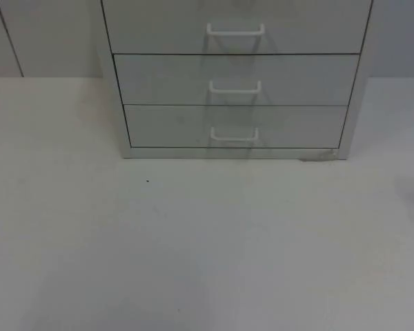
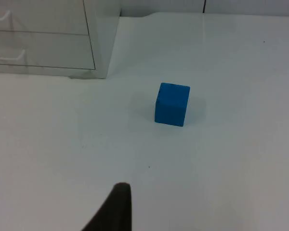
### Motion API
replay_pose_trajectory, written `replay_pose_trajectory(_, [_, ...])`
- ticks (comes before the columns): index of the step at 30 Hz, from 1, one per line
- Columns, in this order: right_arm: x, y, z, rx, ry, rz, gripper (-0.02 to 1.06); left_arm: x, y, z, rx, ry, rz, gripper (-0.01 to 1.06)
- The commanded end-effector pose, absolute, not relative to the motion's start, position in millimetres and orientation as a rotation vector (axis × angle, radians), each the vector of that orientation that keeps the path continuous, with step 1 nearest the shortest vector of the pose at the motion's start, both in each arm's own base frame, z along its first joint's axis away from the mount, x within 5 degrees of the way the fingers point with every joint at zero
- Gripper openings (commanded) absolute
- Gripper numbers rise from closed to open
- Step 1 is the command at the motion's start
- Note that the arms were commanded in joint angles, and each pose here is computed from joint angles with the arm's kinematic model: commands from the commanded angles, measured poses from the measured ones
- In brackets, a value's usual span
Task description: Open the drawer with the left hand, place the block into the drawer with the right hand, then close the drawer with the left hand.
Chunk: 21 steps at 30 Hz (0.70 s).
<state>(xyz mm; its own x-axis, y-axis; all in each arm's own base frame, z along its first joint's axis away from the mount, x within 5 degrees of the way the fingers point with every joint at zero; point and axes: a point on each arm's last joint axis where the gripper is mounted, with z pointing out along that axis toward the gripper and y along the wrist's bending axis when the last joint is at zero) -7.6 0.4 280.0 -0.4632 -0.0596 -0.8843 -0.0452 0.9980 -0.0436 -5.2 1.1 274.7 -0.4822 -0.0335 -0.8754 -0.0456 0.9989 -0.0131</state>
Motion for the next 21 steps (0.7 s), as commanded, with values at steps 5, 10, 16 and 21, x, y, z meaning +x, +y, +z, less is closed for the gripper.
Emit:
replay_pose_trajectory(5, [-10.1,0.6,289.2,-0.070,2.010,-0.022,1.05,-5.6,-1.1,277.4,-0.032,2.050,-0.003,1.05])
replay_pose_trajectory(10, [3.4,0.7,309.1,-0.070,2.023,-0.021,1.05,-3.0,-1.6,289.7,-0.032,2.050,-0.012,1.05])
replay_pose_trajectory(16, [34.8,0.3,340.2,-0.069,1.999,-0.033,1.05,20.4,-1.3,308.2,-0.052,2.117,-0.028,1.05])
replay_pose_trajectory(21, [77.0,1.2,352.0,-0.070,2.074,-0.023,1.05,55.4,-1.1,322.5,-0.058,2.182,-0.039,1.05])
